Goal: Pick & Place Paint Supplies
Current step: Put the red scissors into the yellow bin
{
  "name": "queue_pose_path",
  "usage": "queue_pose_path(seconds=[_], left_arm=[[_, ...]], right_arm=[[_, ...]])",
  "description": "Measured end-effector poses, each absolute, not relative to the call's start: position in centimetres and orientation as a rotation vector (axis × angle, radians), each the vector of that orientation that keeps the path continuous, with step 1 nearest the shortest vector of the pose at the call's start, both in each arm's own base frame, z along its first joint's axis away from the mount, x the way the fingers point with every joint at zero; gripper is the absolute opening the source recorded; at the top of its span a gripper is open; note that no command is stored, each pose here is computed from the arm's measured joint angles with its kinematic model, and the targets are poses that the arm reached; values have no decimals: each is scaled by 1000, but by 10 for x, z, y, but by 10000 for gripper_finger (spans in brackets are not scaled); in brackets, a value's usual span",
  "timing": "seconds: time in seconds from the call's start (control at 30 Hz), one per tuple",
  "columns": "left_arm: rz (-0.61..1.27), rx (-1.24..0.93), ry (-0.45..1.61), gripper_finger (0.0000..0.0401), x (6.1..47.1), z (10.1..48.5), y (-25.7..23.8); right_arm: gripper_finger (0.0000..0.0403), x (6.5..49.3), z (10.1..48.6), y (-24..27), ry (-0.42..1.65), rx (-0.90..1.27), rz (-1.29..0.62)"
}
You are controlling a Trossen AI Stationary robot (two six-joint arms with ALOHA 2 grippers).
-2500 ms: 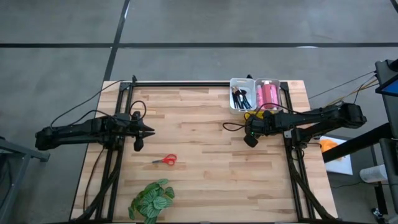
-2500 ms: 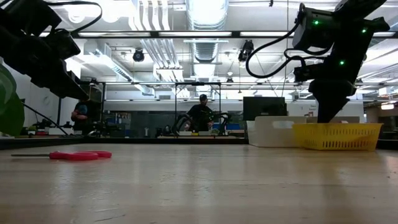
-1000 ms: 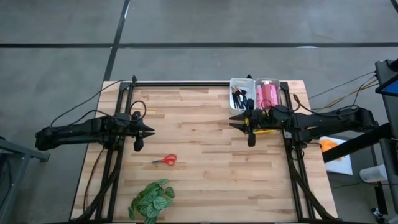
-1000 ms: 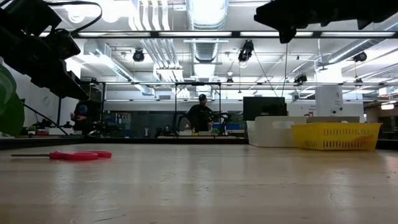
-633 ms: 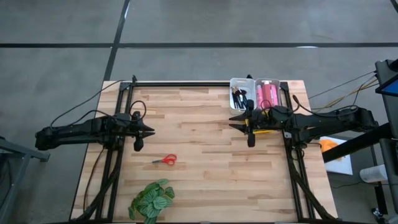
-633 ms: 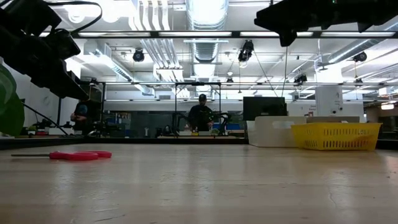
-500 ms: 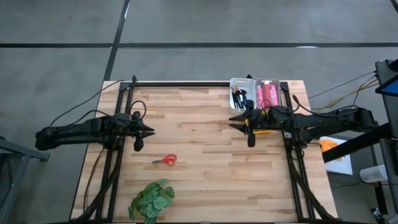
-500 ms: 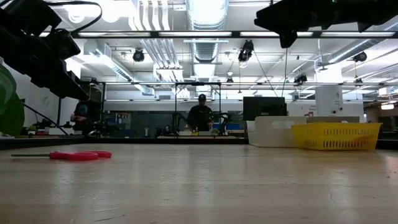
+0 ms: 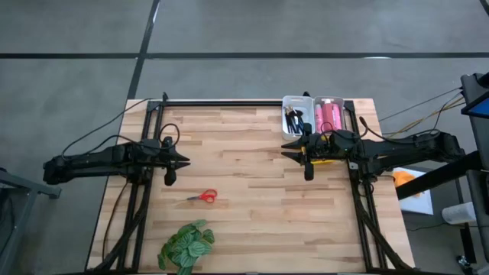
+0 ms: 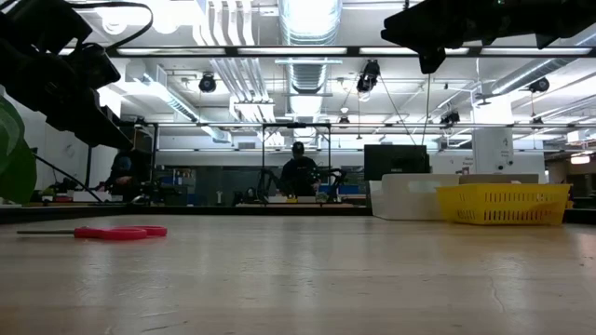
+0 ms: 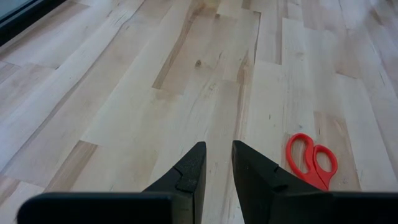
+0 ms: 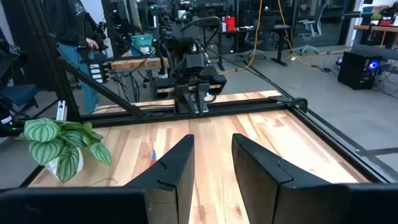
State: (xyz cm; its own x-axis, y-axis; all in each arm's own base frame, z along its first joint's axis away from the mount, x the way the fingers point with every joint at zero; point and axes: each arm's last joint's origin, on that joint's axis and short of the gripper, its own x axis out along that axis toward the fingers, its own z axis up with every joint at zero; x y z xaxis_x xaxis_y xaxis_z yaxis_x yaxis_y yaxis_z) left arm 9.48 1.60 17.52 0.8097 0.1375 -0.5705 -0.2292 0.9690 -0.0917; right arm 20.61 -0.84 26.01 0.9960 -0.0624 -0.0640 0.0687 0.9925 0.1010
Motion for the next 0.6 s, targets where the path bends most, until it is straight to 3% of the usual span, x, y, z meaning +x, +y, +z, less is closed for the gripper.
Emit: queue_pose_path(seconds=[0.37, 0.6], left_arm=[[196, -159, 588, 80, 95, 176, 16], [186, -143, 341, 81, 106, 197, 18]], right_arm=[[107, 206, 260, -8, 62, 105, -66], [107, 206, 260, -8, 63, 105, -66]])
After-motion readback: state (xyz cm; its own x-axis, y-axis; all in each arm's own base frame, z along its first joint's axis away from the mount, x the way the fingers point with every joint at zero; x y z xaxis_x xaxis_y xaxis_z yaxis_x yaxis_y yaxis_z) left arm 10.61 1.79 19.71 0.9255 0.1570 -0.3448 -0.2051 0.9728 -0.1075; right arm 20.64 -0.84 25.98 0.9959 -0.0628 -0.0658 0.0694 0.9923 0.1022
